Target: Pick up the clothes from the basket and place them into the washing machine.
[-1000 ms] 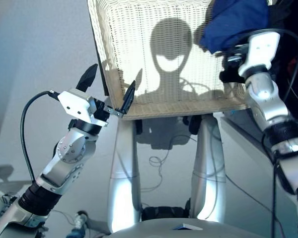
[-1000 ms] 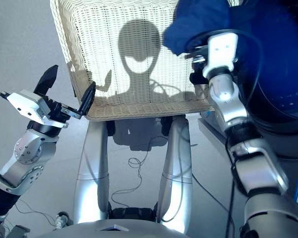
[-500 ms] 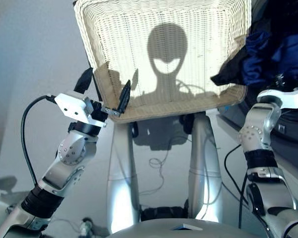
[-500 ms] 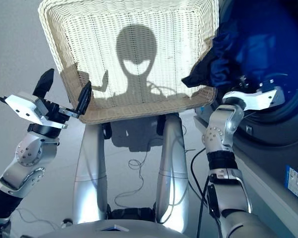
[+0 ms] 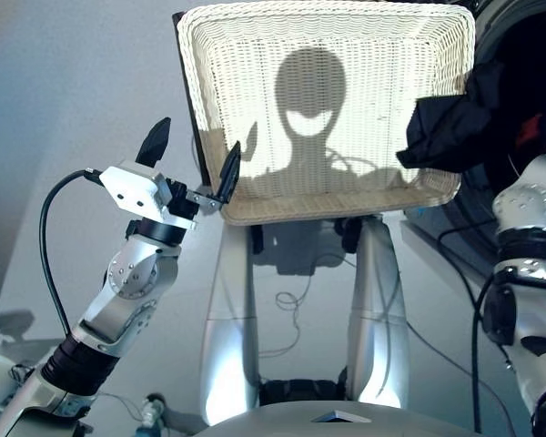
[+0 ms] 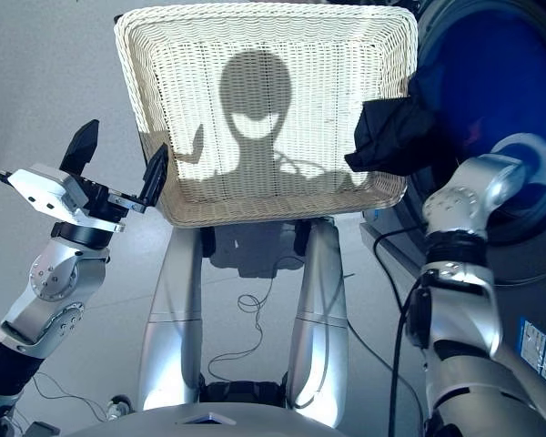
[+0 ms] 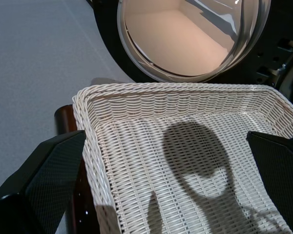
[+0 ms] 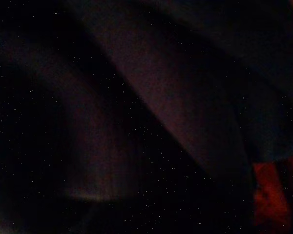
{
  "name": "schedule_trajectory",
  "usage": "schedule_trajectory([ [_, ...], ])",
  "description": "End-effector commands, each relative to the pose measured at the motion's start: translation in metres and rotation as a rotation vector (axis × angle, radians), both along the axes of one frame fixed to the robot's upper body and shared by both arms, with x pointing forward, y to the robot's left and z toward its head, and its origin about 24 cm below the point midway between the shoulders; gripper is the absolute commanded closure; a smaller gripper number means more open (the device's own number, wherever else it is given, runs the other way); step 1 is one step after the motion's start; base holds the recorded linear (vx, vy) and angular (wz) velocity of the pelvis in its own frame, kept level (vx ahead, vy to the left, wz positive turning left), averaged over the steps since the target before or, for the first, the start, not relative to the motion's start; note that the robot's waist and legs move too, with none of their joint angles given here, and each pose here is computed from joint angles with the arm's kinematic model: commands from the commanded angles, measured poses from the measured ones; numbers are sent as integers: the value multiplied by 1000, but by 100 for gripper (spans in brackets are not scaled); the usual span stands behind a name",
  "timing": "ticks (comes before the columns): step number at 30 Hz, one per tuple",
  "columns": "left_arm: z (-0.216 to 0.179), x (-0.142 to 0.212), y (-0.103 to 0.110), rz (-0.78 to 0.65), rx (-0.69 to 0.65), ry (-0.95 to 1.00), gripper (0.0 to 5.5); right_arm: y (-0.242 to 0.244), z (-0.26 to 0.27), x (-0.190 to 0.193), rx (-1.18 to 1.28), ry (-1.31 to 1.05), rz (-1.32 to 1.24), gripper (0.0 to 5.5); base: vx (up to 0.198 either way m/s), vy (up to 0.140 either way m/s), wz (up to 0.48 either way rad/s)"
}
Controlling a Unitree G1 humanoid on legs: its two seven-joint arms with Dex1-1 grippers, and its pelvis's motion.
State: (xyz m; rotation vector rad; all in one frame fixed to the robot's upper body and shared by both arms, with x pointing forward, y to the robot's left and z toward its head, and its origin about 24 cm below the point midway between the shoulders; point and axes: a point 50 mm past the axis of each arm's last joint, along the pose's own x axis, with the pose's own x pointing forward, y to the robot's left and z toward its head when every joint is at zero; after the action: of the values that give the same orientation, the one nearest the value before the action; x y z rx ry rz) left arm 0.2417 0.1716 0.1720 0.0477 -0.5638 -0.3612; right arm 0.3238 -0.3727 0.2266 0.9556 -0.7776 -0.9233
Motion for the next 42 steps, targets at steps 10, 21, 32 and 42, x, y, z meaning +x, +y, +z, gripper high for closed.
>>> schedule_trajectory([
  [10, 23, -18, -7, -89, -50, -129, 0, -78, 128, -78, -205, -79, -259, 550, 0, 0, 0],
  [21, 25, -17, -9, -82, -62, -137, 0, -70, 125, -67, -171, -96, -229, 0, 0, 0, 0],
  [32, 25, -17, -10, -87, -86, -138, 0, -48, 114, -43, -245, -99, -137, 0, 0, 0, 0],
  [42, 24, -18, -3, -42, -48, -160, 0, 26, 62, -24, -745, 71, 46, 0, 0, 0, 0],
])
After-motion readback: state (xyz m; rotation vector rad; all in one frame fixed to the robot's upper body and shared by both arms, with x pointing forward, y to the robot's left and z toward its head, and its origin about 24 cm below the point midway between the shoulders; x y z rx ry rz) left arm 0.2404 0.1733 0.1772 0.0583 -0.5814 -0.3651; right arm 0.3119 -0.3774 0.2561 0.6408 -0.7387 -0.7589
